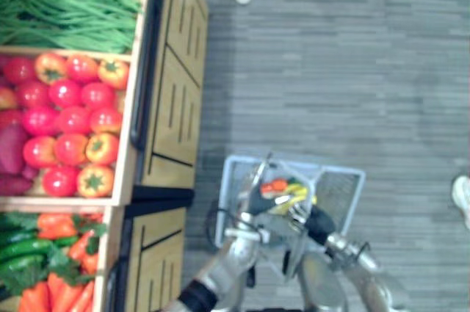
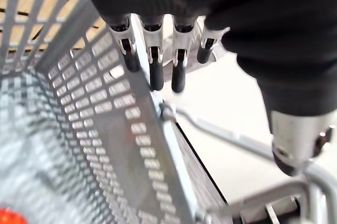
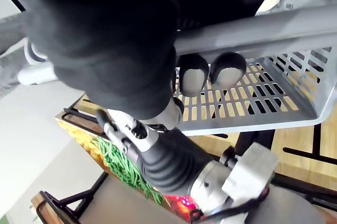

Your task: Pick vegetable in the basket

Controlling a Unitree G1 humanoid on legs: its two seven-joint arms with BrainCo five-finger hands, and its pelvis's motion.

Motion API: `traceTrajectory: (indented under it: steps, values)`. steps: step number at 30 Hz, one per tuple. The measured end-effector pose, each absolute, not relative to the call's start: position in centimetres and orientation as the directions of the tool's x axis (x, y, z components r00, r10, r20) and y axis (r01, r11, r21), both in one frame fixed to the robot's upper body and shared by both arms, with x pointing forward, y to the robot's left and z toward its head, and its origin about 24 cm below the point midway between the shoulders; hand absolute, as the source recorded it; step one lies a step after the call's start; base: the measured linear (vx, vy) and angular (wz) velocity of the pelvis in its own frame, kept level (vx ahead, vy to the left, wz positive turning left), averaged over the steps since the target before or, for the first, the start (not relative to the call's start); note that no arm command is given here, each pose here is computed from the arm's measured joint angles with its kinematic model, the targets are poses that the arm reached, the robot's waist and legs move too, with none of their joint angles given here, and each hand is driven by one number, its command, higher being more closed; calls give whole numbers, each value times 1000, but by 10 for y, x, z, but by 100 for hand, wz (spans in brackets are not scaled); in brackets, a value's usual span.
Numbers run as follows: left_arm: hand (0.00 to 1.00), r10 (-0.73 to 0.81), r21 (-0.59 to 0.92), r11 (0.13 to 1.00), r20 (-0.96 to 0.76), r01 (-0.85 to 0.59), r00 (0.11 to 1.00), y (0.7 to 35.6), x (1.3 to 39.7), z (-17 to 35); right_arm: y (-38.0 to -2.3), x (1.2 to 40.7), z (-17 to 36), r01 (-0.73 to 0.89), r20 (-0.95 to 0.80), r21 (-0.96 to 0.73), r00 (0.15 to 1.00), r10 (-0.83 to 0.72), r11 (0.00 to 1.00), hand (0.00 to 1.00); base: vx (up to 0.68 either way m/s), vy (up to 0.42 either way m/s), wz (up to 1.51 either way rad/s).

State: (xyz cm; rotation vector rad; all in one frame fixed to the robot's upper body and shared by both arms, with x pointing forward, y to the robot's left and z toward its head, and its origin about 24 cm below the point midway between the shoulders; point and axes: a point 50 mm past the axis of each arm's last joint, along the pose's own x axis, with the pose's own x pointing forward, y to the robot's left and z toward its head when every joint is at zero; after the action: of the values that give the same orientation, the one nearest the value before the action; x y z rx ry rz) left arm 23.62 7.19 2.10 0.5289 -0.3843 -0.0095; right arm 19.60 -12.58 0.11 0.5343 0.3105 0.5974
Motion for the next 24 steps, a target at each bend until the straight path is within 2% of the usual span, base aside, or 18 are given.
traceTrajectory:
  steps: [4, 6, 8, 11, 13, 16, 20, 24]
  values:
    - [0, 40, 486, 854, 292, -184, 956, 113, 229, 6, -149, 182, -27, -290, -242, 594, 825, 511, 750, 100, 97, 30, 1]
    - [0, 153, 501, 832, 210, -240, 966, 146, 219, -8, -166, 169, -49, -154, -328, 615, 842, 428, 773, 100, 96, 25, 2]
    - [0, 244, 531, 803, 124, -272, 962, 171, 209, -24, -177, 154, -71, -41, -417, 616, 830, 370, 786, 100, 91, 29, -3]
    - [0, 340, 605, 757, -40, -248, 940, 191, 189, -56, -173, 142, -91, 13, -476, 624, 799, 367, 781, 100, 53, 25, -4]
    - [0, 395, 628, 749, -169, -210, 903, 196, 175, -78, -161, 140, -104, 33, -537, 605, 755, 376, 796, 100, 16, 9, -1]
    - [0, 457, 601, 782, -372, -165, 808, 193, 151, -109, -144, 142, -122, 120, -639, 547, 699, 321, 828, 100, 0, 0, 0]
    - [0, 434, 546, 836, -585, -64, 685, 192, 117, -138, -140, 140, -138, 213, -733, 473, 634, 247, 855, 100, 3, 16, 6]
    - [0, 391, 477, 878, -661, -45, 641, 192, 113, -144, -144, 138, -143, 266, -748, 459, 631, 207, 847, 100, 23, 17, 12]
